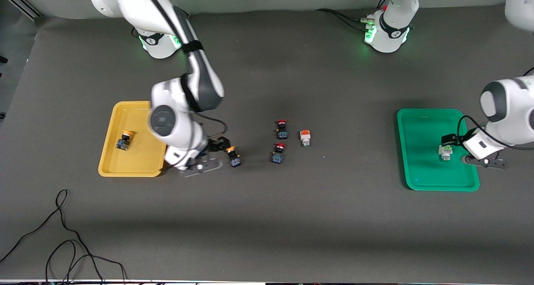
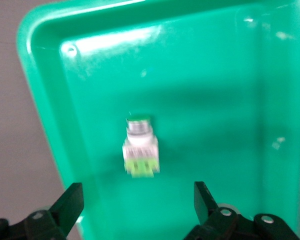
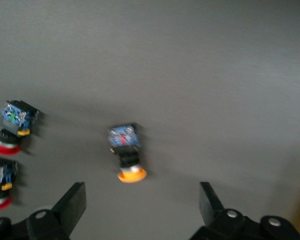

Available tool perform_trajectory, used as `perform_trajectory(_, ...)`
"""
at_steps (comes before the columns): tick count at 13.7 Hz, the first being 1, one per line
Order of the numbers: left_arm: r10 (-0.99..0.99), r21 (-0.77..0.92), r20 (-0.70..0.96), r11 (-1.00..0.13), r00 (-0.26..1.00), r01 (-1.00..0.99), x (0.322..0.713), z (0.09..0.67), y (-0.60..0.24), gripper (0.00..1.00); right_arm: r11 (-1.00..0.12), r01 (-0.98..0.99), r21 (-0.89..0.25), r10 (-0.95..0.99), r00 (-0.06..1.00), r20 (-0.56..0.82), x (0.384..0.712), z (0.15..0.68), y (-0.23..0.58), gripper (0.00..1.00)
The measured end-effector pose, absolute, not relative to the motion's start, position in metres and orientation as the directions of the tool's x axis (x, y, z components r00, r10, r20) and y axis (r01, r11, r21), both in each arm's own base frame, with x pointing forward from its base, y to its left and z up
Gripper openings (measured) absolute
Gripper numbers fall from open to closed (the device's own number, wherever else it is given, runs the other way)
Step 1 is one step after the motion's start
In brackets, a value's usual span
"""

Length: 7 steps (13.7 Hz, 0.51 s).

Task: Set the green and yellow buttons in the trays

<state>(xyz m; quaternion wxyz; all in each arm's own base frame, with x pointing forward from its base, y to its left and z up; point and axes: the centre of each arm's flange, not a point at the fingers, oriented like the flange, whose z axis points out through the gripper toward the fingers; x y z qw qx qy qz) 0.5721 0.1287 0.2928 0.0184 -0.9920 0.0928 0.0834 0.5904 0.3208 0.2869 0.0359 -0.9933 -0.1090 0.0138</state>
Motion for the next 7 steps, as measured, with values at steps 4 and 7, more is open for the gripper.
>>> perform_trajectory(4,-0.159,-0.025,-0.265,-0.985,0.951,-0.172,0.591,0.423,0.053,0.96,-0.988,0.153,-0.026,0.152,0.988,0.036,0.571,0.201,0.367,1.00)
perform_trajectory(7,-0.094,-0.013,-0.279,-0.995,0.956,-0.102,0.594,0.441,-0.022,0.96,-0.989,0.145,0.002,0.145,0.988,0.048,0.560,0.173,0.381,0.96)
